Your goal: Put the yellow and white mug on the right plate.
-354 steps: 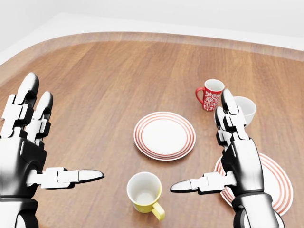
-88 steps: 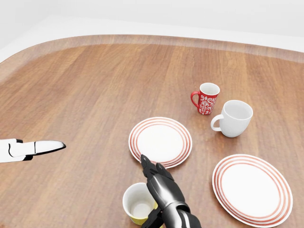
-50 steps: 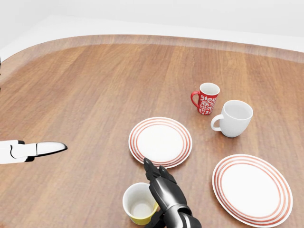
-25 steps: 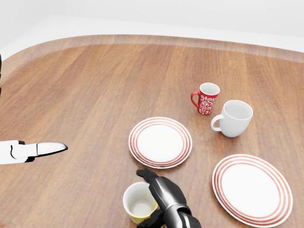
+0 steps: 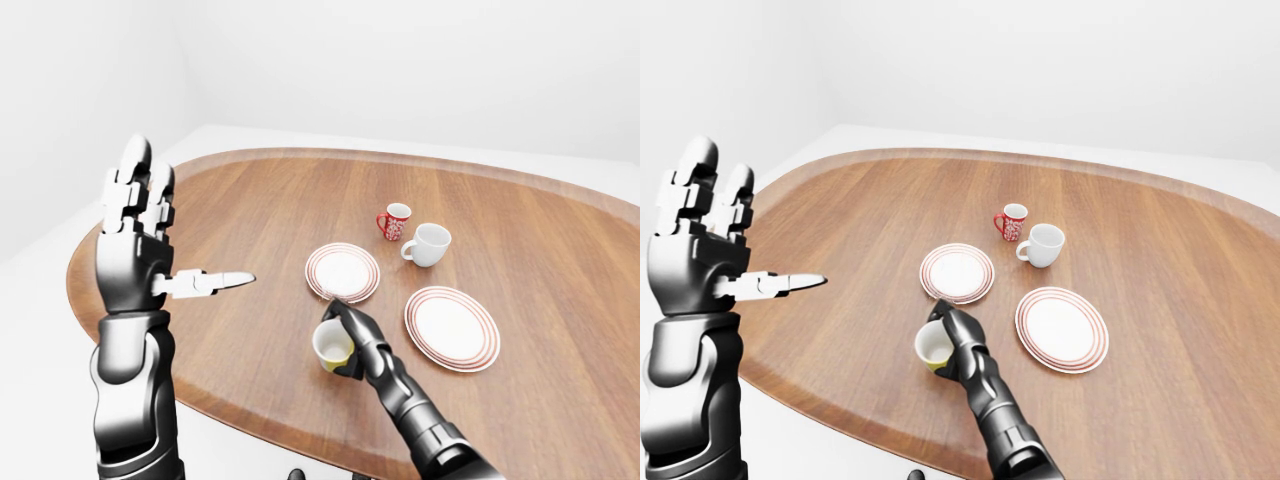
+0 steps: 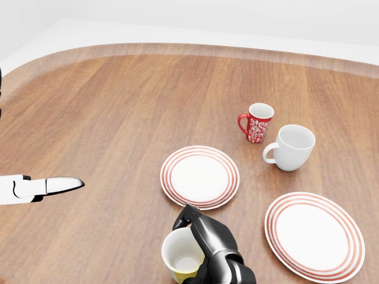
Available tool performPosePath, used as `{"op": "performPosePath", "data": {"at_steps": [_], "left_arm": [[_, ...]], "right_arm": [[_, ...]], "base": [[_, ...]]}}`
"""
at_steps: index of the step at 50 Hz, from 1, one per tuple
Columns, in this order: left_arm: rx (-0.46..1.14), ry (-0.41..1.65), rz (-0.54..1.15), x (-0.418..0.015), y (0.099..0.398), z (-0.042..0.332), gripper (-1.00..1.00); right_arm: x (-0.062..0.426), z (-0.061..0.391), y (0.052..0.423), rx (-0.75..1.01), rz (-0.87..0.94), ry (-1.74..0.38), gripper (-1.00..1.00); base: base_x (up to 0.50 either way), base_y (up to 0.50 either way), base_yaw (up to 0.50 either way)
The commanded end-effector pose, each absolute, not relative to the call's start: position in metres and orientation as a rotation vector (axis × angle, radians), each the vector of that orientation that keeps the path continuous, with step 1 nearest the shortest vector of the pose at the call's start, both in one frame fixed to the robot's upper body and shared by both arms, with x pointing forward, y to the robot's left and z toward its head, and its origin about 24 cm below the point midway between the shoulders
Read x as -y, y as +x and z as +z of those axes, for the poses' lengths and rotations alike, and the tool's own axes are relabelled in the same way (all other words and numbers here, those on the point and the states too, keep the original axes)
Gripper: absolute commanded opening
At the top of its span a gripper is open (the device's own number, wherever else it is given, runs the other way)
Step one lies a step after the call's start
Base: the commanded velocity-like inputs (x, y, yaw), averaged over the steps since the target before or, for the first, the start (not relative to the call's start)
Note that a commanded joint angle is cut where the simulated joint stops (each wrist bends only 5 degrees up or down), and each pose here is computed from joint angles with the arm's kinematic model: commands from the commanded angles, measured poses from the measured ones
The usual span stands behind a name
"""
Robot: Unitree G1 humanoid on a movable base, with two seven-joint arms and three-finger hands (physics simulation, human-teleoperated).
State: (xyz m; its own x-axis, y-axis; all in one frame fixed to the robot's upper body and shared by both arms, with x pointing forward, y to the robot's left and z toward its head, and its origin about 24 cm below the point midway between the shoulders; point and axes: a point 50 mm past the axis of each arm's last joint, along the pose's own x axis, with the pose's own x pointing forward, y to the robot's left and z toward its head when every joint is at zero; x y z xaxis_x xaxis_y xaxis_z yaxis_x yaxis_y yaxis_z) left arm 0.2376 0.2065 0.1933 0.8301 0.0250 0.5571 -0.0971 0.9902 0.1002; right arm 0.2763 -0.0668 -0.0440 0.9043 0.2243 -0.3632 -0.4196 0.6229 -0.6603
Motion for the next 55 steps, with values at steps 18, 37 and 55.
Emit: {"op": "performPosePath", "data": {"at_steps": [18,37,55], "left_arm": [[0.595,0.127,0.068,-0.207,0.238,0.195,0.88],[0.597,0.128,0.065,-0.206,0.237,0.195,0.88],[0.608,0.131,0.066,-0.206,0.236,0.197,0.88]], "right_arm": [[0.098,0.031,0.294,-0.073,0.228,-0.795,-1.0],[0.141,0.035,0.307,-0.114,0.107,-0.739,-1.0],[0.204,0.014,0.314,-0.283,-0.057,-0.722,-1.0]], "base": [[0.0,0.0,0.0],[0.0,0.0,0.0],[0.0,0.0,0.0]]}}
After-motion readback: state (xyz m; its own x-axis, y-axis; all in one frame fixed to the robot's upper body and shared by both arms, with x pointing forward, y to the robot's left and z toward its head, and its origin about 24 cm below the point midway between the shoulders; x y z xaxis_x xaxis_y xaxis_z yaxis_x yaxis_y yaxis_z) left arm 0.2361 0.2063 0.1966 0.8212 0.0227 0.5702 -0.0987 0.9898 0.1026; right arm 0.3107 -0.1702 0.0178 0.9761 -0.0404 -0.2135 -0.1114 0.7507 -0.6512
